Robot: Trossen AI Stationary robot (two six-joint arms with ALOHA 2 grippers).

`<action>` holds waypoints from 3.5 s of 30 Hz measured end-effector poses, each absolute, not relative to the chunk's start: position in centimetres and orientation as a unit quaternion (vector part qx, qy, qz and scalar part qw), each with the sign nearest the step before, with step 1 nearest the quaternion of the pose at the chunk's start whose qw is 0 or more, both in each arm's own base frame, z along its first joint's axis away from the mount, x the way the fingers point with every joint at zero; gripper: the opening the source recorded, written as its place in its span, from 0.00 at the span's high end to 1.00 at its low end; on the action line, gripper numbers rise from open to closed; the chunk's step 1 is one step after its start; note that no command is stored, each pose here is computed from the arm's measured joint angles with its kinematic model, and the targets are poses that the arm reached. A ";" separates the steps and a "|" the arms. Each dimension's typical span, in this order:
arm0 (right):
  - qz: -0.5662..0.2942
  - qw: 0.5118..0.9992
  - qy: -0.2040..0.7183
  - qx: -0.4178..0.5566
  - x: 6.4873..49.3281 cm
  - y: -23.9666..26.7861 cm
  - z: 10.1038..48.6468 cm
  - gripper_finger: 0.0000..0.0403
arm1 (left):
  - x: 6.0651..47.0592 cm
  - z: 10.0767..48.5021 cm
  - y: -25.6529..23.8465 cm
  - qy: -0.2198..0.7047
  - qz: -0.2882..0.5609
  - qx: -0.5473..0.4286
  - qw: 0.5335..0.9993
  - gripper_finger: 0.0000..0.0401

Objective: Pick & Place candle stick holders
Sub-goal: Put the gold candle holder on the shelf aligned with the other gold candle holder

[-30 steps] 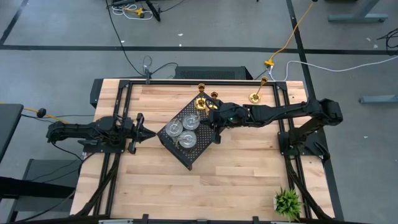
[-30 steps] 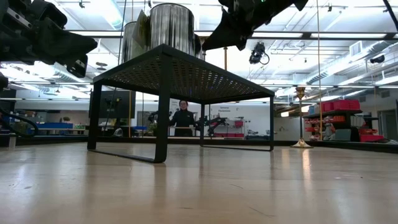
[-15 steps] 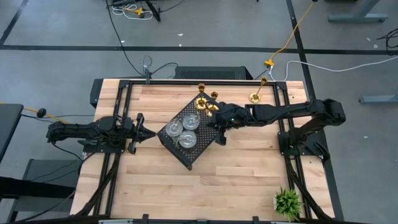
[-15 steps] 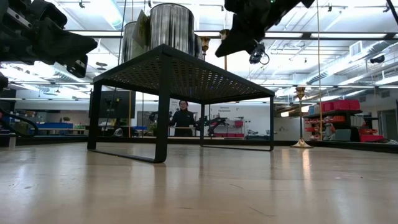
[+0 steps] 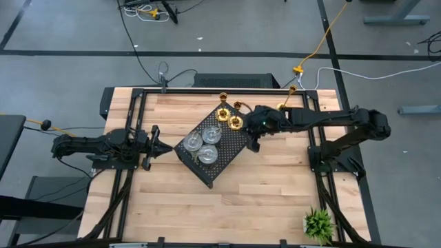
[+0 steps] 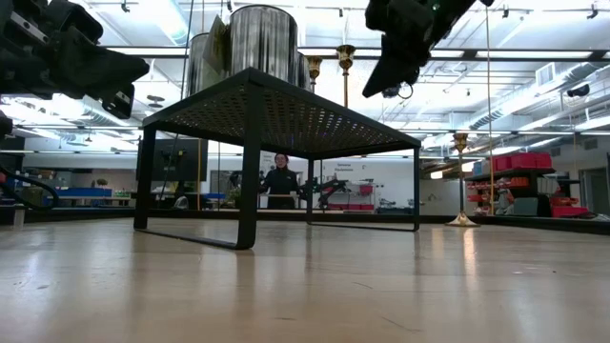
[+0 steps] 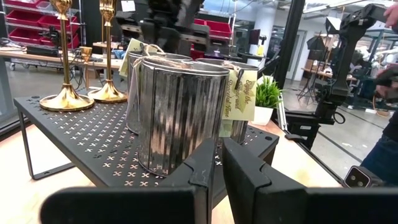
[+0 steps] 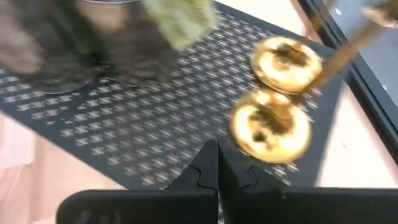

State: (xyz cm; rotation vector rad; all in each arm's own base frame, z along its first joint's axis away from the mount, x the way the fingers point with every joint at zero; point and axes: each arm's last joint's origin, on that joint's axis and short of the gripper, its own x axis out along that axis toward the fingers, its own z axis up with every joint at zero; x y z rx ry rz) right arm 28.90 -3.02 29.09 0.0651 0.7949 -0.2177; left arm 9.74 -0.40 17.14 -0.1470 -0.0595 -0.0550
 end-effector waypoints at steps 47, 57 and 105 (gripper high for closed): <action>-0.444 0.803 0.344 0.197 17.2 -14.1 30.1 0.41 | 9.7 17.1 -0.4 -0.030 -0.027 -0.073 0.996 0.90; -0.462 0.799 0.334 0.190 16.6 -14.6 31.1 0.24 | 9.7 17.1 -0.4 -0.030 -0.027 -0.073 0.996 0.90; -0.528 0.698 0.428 0.224 15.4 -19.7 27.8 0.32 | 9.7 17.2 -0.4 -0.030 -0.027 -0.073 0.996 0.90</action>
